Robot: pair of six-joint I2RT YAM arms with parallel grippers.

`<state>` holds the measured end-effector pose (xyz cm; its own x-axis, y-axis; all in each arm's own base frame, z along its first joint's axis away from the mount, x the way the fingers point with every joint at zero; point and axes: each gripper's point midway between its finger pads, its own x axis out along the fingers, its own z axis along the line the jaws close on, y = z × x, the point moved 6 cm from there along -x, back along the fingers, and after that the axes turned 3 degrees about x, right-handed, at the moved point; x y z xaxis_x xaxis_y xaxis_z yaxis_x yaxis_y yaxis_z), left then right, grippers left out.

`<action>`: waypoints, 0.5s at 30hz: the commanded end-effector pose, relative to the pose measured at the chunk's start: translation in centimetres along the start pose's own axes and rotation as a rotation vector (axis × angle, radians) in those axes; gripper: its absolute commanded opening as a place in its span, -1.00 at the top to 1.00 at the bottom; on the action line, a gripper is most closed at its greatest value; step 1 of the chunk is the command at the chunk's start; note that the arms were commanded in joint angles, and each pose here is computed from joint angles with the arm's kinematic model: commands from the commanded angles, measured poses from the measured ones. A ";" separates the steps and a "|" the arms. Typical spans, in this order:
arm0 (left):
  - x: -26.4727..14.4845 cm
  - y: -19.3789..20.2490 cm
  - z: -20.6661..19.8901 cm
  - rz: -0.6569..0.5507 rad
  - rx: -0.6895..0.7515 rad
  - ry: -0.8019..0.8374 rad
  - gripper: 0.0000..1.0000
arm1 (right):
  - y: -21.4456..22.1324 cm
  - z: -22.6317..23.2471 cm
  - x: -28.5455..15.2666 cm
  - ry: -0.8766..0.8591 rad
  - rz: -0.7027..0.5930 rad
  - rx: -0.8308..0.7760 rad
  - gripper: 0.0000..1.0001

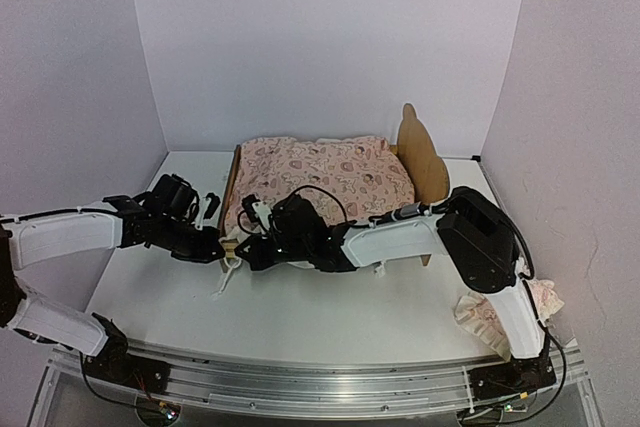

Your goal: Set up the pet bed

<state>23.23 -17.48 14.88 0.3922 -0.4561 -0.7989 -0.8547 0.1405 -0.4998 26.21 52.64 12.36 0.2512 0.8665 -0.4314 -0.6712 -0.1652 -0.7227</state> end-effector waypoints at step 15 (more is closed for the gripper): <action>-2.4 -1.8 -1.4 -0.024 0.109 0.040 1.00 | 1.2 0.5 5.3 -0.163 0.081 0.114 1.00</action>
<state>22.21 -17.31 15.95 0.3461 -0.4715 -0.8111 -0.8542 0.1992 -0.4802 26.80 57.03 11.63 0.1624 0.9159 -0.3672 -0.7020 -0.1543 -0.6953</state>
